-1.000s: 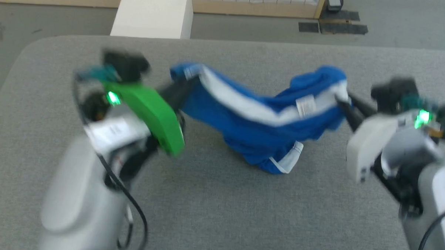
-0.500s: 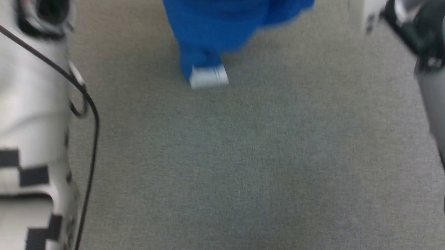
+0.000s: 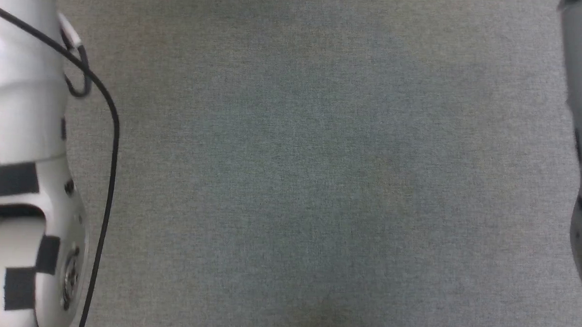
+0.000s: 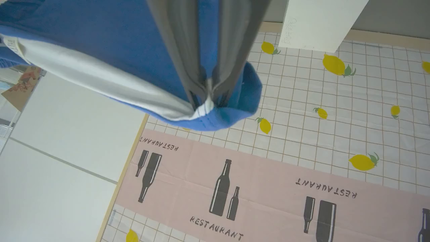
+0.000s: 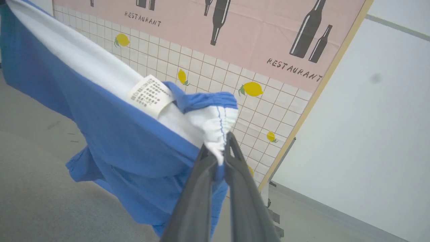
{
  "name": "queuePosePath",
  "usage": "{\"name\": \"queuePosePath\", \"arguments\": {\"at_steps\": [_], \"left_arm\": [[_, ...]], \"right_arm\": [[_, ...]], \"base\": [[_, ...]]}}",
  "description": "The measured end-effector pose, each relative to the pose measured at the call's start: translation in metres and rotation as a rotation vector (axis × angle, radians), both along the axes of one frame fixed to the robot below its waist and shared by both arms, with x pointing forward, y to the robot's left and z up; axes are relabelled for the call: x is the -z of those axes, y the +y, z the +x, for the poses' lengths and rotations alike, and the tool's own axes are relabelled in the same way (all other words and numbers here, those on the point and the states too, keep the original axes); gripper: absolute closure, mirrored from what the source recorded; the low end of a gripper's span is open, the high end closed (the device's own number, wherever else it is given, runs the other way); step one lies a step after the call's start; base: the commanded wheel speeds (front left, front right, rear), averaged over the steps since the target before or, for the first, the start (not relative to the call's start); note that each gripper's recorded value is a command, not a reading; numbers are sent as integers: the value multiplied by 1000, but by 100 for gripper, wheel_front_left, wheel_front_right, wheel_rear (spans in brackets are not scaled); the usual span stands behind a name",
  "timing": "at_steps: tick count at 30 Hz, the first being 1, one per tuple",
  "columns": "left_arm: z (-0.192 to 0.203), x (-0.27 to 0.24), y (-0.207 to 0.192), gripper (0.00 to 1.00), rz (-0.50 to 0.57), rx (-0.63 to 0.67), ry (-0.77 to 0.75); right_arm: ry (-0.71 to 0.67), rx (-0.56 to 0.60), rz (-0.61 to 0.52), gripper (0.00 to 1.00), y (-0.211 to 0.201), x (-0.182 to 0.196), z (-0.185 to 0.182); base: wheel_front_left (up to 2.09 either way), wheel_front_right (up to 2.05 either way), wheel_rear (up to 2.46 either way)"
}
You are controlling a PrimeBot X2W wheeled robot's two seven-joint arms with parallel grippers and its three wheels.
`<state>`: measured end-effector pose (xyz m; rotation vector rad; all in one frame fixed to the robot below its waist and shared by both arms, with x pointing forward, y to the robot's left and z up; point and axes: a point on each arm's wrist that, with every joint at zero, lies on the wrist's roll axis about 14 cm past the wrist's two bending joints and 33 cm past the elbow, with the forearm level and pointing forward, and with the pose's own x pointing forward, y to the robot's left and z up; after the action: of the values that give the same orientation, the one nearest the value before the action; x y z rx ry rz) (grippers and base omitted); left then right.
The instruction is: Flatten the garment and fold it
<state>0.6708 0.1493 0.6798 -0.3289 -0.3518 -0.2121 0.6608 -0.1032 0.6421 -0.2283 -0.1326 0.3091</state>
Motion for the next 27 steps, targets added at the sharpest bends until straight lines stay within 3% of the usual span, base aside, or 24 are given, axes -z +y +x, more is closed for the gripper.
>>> {"name": "queuePosePath", "arguments": {"at_steps": [4,7,11,15,27], "left_arm": [[-10,60,-4,100,106,26,143],[-32,113,-10,100,126,69,277],[-80,179,-18,100,183,136,464],[-142,229,-19,100,168,194,643],[-299,281,-32,100,109,303,981]], "right_arm": [[128,-31,17,100,7,53,-15],[250,-55,46,100,9,99,-39],[391,-85,83,100,9,150,-87],[513,-85,122,100,2,185,-141],[687,19,160,100,-24,211,-260]], "base": [[0,0,0],[0,0,0],[0,0,0],[0,0,0],[0,0,0]]}}
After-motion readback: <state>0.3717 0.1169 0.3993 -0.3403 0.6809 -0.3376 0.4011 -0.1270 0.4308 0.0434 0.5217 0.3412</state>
